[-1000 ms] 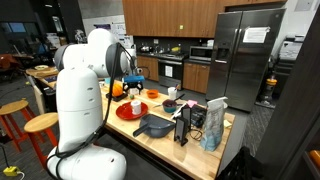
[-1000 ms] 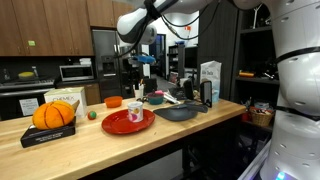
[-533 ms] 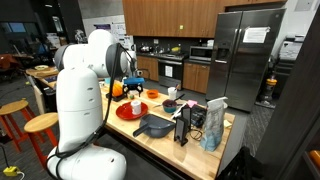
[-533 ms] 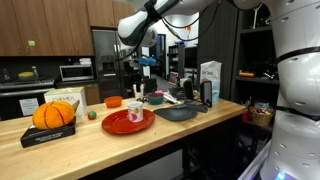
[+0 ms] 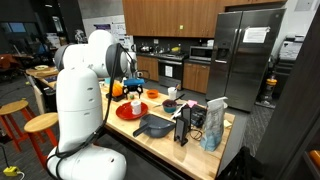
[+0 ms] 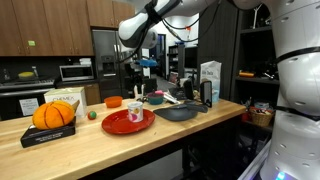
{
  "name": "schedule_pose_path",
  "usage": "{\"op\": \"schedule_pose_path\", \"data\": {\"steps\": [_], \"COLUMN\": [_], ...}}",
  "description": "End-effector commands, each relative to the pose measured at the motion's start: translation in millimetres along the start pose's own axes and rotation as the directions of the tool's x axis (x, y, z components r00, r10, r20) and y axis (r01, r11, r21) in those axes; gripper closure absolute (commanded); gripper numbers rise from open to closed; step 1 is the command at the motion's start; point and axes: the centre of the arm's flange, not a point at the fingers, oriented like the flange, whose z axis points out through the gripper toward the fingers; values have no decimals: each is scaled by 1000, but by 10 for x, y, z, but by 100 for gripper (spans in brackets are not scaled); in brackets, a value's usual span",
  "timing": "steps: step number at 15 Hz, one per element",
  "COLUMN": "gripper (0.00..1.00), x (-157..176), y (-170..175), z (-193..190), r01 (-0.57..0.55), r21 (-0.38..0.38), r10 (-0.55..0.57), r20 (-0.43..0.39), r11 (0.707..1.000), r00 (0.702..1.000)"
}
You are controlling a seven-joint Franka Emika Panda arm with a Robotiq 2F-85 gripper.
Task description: Remove the white can from the red plate and put it inside the purple bowl
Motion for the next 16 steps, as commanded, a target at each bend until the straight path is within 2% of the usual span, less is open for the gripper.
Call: {"op": "schedule_pose_path", "data": {"steps": [1, 7, 16], "gripper": [0, 0, 0], "x": [-65, -71, -24], "y": [35, 88, 56], "z": [57, 201, 287], "r01": [-4, -14, -14], "r21": [14, 41, 35], "r10": [5, 13, 13], "r20": [-5, 14, 38], "r11": [1000, 999, 999], "r00": [1000, 1000, 999]}}
